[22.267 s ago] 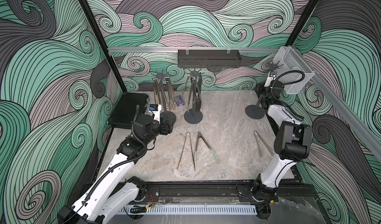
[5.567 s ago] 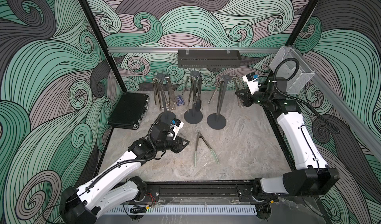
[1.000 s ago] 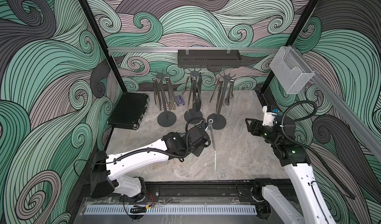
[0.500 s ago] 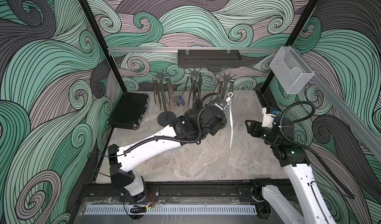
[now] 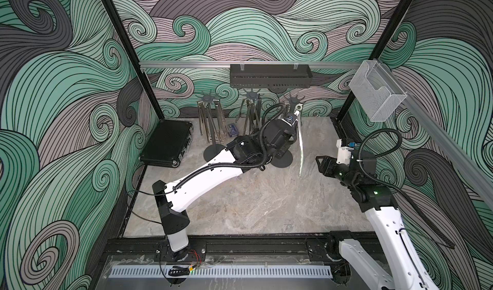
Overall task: Hang food tongs on kitchen utensil racks
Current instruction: Pick up the food tongs from the center of the board, then hang the food tongs on the rack.
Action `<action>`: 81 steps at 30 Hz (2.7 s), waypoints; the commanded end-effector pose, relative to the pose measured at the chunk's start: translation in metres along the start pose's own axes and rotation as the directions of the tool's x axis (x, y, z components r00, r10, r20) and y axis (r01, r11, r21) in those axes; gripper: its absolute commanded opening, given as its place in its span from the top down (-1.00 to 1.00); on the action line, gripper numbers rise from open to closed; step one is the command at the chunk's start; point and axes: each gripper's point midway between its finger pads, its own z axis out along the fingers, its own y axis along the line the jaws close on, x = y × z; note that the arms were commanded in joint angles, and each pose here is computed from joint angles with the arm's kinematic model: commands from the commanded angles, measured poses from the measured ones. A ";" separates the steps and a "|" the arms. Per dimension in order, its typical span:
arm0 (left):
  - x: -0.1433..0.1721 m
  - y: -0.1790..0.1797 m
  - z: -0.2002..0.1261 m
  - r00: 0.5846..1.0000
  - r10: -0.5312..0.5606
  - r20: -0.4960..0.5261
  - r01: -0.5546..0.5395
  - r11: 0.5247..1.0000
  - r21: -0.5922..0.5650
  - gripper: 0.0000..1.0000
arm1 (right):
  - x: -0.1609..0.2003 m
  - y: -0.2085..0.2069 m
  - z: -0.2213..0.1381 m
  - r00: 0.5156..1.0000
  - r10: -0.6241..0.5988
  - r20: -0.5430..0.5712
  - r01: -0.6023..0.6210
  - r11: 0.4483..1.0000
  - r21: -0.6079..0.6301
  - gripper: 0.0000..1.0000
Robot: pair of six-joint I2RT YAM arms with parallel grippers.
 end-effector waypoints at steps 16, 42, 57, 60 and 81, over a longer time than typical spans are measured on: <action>0.000 0.019 0.019 0.995 -0.101 -0.016 0.102 0.994 0.046 1.00 | 0.004 0.002 0.006 0.999 -0.019 -0.031 0.018 1.000 -0.012 -0.20; 0.005 0.014 0.029 0.991 -0.134 -0.028 0.136 0.985 0.105 1.00 | 0.005 0.002 0.009 0.999 -0.022 -0.039 0.021 1.000 -0.016 -0.20; 0.017 0.010 0.048 0.992 -0.112 -0.049 0.116 0.990 0.078 1.00 | 0.005 0.003 0.010 0.999 -0.022 -0.039 0.021 1.000 -0.023 -0.21; 0.021 0.007 0.054 0.992 -0.113 -0.052 0.117 0.990 0.079 1.00 | 0.005 0.003 0.010 0.999 -0.022 -0.037 0.021 1.000 -0.023 -0.21; 0.044 -0.005 0.077 0.991 -0.098 -0.095 0.105 0.991 0.078 0.65 | 0.005 0.003 0.010 0.999 -0.024 -0.036 0.023 0.999 -0.022 -0.22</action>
